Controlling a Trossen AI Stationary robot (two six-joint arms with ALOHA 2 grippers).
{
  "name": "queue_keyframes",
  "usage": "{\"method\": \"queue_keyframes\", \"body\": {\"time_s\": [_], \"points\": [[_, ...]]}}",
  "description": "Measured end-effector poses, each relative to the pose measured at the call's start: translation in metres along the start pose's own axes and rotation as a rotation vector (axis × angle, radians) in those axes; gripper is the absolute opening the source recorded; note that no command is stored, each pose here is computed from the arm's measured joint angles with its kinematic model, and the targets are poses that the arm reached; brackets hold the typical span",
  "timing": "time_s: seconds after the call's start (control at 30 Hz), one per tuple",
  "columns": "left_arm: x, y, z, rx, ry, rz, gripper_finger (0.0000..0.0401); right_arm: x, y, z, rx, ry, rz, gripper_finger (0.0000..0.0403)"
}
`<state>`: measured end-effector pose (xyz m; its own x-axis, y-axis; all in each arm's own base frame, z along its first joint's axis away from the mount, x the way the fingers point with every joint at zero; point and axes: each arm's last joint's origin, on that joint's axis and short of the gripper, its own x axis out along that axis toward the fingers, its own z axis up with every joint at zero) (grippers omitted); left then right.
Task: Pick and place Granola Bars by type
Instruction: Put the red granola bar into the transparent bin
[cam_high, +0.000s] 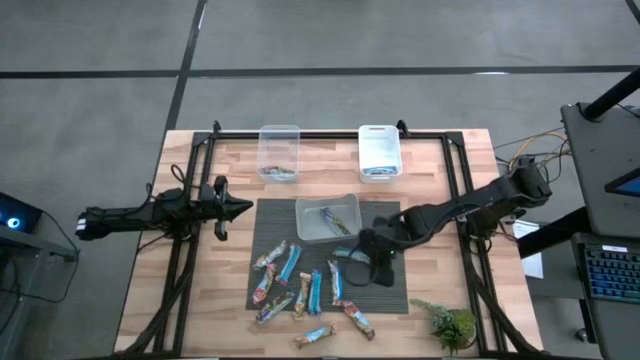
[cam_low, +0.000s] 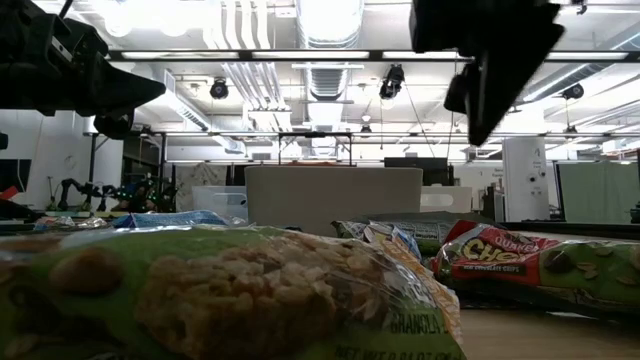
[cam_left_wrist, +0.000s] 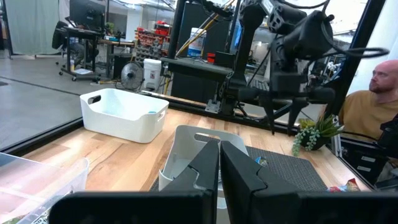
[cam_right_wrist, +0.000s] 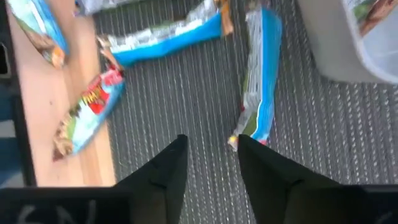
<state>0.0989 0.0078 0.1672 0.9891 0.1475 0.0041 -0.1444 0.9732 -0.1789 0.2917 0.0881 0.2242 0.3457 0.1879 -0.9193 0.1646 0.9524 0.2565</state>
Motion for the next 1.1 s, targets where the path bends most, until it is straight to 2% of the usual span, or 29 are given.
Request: {"method": "queue_keyframes", "body": {"time_s": [0.17, 0.4, 0.5, 0.63, 0.8, 1.1], "points": [[0.0, 0.0, 0.0, 0.0, 0.0, 0.0, 0.0, 0.007, 0.0, -0.008, -0.03, 0.011, -0.014, 0.0201], [0.0, 0.0, 0.0, 0.0, 0.0, 0.0, 0.0, 0.011, 0.0, -0.005, -0.049, -0.107, -0.096, 0.0269], [0.0, 0.0, 0.0, 0.0, 0.0, 0.0, 0.0, 0.01, 0.003, 0.001, -0.062, -0.171, -0.084, 0.0287], [0.0, 0.0, 0.0, 0.0, 0.0, 0.0, 0.0, 0.009, 0.007, 0.007, -0.062, -0.24, -0.045, 0.0297], [0.0, 0.0, 0.0, 0.0, 0.0, 0.0, 0.0, 0.009, 0.008, 0.009, -0.003, -0.254, -0.029, 0.0292], [0.0, 0.0, 0.0, 0.0, 0.0, 0.0, 0.0, 0.031, 0.004, 0.001, 0.163, -0.099, -0.008, 0.0276]]}}
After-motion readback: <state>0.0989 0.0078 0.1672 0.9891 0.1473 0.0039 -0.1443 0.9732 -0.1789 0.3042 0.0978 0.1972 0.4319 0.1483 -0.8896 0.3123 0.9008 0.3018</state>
